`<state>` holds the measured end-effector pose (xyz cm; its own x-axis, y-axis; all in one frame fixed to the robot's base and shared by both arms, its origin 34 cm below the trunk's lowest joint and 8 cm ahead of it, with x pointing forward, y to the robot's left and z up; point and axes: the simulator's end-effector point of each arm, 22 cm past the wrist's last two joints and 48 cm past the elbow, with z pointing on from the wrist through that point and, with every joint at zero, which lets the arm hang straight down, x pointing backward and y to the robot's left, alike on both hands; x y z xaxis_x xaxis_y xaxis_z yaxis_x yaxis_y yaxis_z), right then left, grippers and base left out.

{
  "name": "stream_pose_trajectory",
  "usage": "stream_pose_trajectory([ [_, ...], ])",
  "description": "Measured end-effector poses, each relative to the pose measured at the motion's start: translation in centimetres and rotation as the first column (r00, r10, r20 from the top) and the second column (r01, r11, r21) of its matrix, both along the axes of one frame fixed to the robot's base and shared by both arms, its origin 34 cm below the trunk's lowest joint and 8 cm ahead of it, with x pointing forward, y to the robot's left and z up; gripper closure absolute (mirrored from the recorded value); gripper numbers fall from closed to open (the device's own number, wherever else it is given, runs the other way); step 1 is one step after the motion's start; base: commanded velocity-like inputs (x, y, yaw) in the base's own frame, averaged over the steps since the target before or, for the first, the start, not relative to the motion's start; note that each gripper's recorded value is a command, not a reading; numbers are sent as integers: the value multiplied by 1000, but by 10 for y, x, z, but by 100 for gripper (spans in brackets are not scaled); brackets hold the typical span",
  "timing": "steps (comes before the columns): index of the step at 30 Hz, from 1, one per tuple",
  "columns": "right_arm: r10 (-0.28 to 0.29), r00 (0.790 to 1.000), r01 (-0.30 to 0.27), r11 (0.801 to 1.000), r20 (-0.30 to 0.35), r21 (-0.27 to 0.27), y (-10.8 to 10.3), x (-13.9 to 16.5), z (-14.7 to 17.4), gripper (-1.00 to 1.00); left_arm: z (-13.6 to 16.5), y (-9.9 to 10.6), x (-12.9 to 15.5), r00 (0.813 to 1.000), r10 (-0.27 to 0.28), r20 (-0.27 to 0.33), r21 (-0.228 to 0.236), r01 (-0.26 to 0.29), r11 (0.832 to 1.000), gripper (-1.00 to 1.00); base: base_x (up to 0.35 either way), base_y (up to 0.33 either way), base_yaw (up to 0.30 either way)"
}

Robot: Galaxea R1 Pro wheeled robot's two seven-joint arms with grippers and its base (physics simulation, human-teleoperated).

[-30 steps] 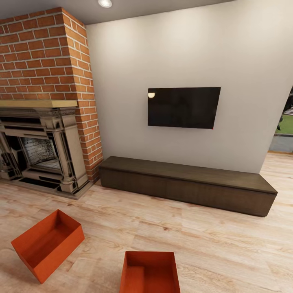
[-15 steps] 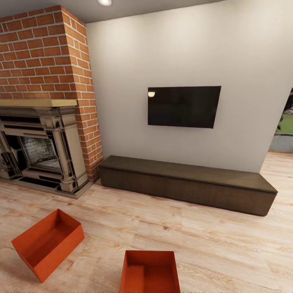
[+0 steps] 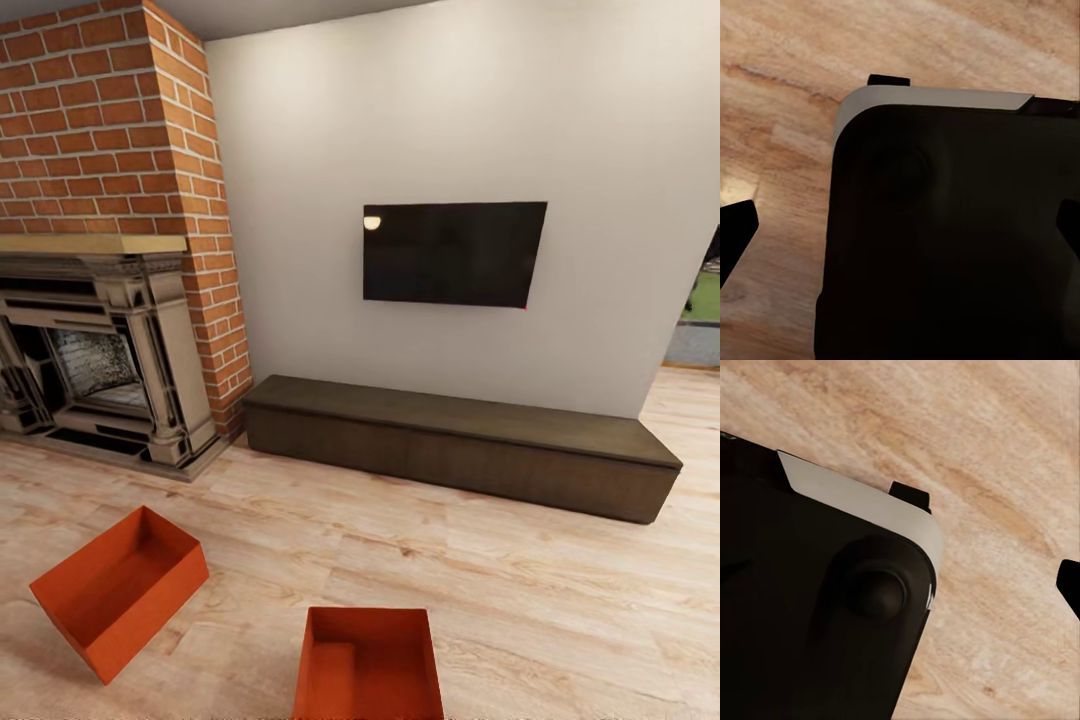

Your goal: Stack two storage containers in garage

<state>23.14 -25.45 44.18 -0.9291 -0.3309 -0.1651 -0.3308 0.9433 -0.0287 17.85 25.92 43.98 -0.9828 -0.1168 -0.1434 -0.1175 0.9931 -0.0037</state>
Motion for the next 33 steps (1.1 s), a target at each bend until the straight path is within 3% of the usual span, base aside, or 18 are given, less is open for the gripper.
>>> stream_pose_trajectory([
  [33, 0, 999, 0, 1000, -51, 0, 1, -20, -4, -100, -1, 4, -19, 999, -4, -50, 5, 4, 1000, -100, 0, 0, 0],
])
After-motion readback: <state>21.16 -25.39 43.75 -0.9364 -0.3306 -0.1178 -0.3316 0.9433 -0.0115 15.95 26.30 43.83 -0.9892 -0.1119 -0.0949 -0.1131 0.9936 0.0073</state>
